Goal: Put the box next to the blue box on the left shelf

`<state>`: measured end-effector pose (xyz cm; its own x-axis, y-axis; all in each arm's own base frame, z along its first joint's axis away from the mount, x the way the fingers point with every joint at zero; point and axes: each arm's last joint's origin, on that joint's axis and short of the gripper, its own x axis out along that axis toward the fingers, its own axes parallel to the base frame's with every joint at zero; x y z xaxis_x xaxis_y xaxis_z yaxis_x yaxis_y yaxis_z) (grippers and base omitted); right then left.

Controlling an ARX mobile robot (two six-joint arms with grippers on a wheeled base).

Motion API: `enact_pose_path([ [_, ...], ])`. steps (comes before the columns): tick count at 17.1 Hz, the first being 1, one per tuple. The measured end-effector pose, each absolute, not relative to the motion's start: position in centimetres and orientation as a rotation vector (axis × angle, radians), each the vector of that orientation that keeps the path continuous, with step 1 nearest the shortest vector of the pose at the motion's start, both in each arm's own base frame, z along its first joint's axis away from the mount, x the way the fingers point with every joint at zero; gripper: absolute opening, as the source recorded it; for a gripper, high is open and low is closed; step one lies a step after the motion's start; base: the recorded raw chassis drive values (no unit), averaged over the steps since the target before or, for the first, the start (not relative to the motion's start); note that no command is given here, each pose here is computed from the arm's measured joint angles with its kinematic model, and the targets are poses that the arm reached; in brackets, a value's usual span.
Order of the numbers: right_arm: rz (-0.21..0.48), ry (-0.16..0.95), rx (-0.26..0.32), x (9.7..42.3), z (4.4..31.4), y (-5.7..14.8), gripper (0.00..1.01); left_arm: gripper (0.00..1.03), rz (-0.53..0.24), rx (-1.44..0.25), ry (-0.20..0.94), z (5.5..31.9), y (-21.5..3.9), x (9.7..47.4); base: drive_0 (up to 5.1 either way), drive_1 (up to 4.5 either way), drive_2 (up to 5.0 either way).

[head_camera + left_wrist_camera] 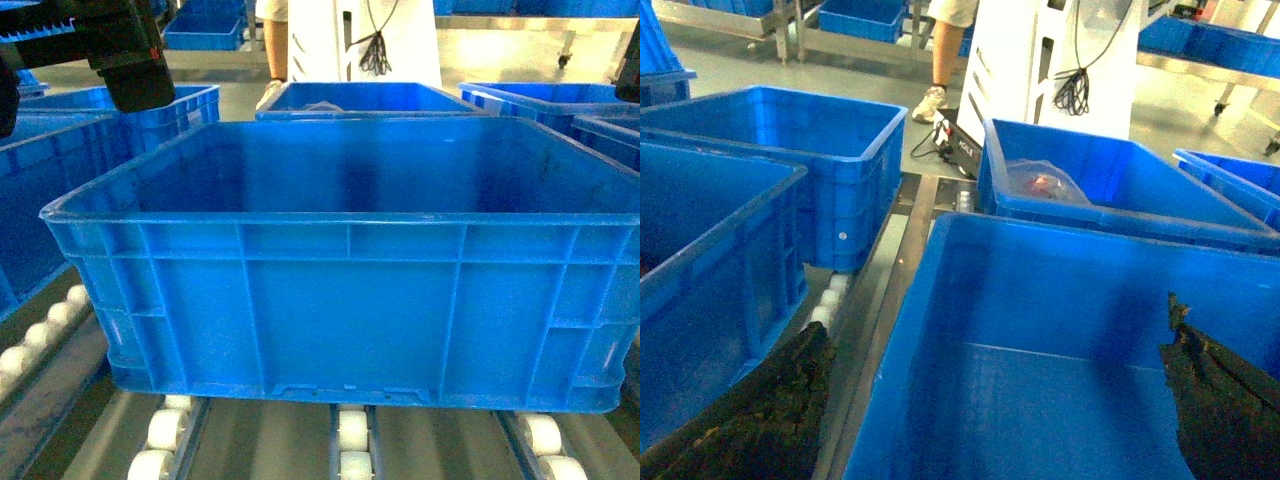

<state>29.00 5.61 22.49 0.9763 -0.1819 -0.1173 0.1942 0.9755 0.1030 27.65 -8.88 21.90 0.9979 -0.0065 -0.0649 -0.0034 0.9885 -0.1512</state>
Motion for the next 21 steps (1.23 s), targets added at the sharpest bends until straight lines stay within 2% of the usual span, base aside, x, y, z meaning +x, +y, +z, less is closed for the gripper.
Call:
enact_pose_path([
  [1, -0.149, 0.061, 0.109, 28.9, 22.6, 5.5, 0.94, 0.95, -0.003, -0.138, 0.042, 22.0, -8.8, 27.6, 0.0, 0.00, 0.0],
  [2, -0.049, 0.004, 0.074, 27.8, 22.2, 4.9, 0.82, 0.82, -0.012, -0.099, -0.008, 21.8, -7.9, 26.7, 0.0, 0.00, 0.0],
  [3, -0.005, -0.005, 0.045, 26.1, 21.4, 4.1, 0.69, 0.70, -0.002, -0.056, -0.006, 21.0, -6.5, 25.1, 0.0, 0.00, 0.0],
  [5, -0.007, 0.003, 0.021, 23.5, 20.2, 2.8, 0.43, 0.44, 0.016, -0.021, 0.013, 19.6, -4.4, 22.7, 0.0, 0.00, 0.0],
  [8, -0.001, 0.004, 0.009, 20.4, 19.0, 1.8, 0.04, 0.06, 0.003, -0.016, 0.008, 18.7, -2.7, 19.8, 0.0, 0.00, 0.0],
  [9, -0.003, 0.009, 0.006, 19.4, 18.5, 1.5, 0.02, 0.02, 0.008, -0.016, 0.012, 18.3, -2.2, 18.9, 0.0, 0.00, 0.0],
  [11, 0.006, 0.013, 0.006, 17.9, 18.0, 0.9, 0.02, 0.02, 0.004, -0.016, 0.014, 17.8, -1.6, 17.4, 0.0, 0.00, 0.0],
  [13, -0.016, 0.010, 0.006, 16.7, 17.7, -0.1, 0.02, 0.02, 0.003, -0.016, 0.012, 17.5, -1.1, 16.2, 0.0, 0.00, 0.0],
  [14, -0.004, 0.011, 0.006, 16.0, 17.5, -0.1, 0.02, 0.02, -0.014, -0.017, 0.013, 17.3, -0.5, 15.7, 0.0, 0.00, 0.0],
  [15, 0.000, 0.006, 0.006, 15.6, 17.4, 0.0, 0.02, 0.02, 0.006, -0.017, -0.017, 16.8, 0.0, 15.2, 0.0, 0.00, 0.0],
  [16, 0.000, -0.009, 0.006, 15.1, 16.8, 0.0, 0.02, 0.02, 0.013, -0.017, 0.029, 16.1, 0.1, 14.8, 0.0, 0.00, 0.0],
  [17, 0.000, 0.036, 0.006, 14.7, 16.0, 0.0, 0.02, 0.02, -0.005, -0.017, 0.028, 16.2, -0.1, 14.4, 0.0, 0.00, 0.0],
  [19, 0.000, -0.004, 0.006, 13.9, 16.6, 0.0, 0.02, 0.02, -0.002, -0.017, -0.005, 16.8, 0.0, 13.7, 0.0, 0.00, 0.0],
  [21, 0.000, 0.004, 0.006, 13.3, 16.7, 0.0, 0.02, 0.02, -0.002, -0.017, -0.002, 16.9, 0.0, 13.1, 0.0, 0.00, 0.0],
])
